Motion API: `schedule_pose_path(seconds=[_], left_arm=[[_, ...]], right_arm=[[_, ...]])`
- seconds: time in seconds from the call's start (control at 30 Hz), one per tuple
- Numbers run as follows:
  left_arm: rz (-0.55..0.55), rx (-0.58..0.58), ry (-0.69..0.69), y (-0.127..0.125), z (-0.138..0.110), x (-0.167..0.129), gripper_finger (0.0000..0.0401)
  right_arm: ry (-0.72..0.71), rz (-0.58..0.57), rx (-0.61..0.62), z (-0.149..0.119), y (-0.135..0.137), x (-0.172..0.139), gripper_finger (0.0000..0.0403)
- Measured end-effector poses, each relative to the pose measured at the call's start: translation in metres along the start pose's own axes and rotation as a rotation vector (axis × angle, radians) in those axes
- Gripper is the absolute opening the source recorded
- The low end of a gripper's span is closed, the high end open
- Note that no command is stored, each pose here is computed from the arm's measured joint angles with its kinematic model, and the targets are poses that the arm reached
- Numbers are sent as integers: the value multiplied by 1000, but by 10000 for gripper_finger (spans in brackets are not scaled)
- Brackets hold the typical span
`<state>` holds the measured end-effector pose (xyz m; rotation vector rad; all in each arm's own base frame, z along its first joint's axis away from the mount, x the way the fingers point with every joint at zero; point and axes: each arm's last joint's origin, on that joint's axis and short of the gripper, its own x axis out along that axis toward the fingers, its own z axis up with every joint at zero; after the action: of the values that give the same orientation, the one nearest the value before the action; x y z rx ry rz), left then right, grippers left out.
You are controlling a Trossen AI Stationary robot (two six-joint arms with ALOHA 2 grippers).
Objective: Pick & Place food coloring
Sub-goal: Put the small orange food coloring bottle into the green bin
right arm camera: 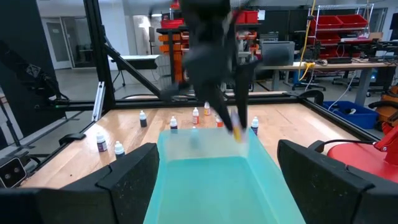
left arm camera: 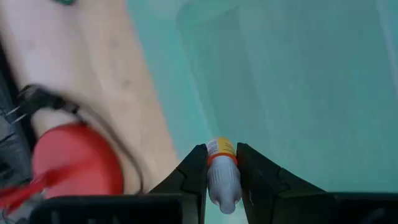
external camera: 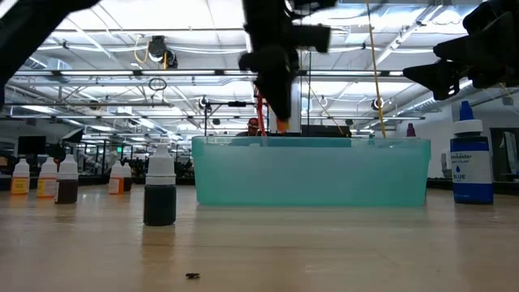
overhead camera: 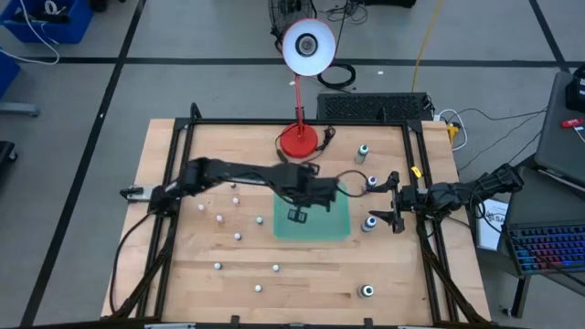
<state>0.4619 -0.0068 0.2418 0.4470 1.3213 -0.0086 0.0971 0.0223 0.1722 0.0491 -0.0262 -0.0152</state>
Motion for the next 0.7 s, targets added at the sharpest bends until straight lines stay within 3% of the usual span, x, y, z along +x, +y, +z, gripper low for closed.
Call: schedule_pose_path(seconds=[0.2,0.7], left_arm=[[-122,17,40,-10,6,36,68],[-228,-17,69,-15,6,75,68]], right_arm=[[0,0,0,0,0,0,313],[0,-1,0,0,0,0,313]])
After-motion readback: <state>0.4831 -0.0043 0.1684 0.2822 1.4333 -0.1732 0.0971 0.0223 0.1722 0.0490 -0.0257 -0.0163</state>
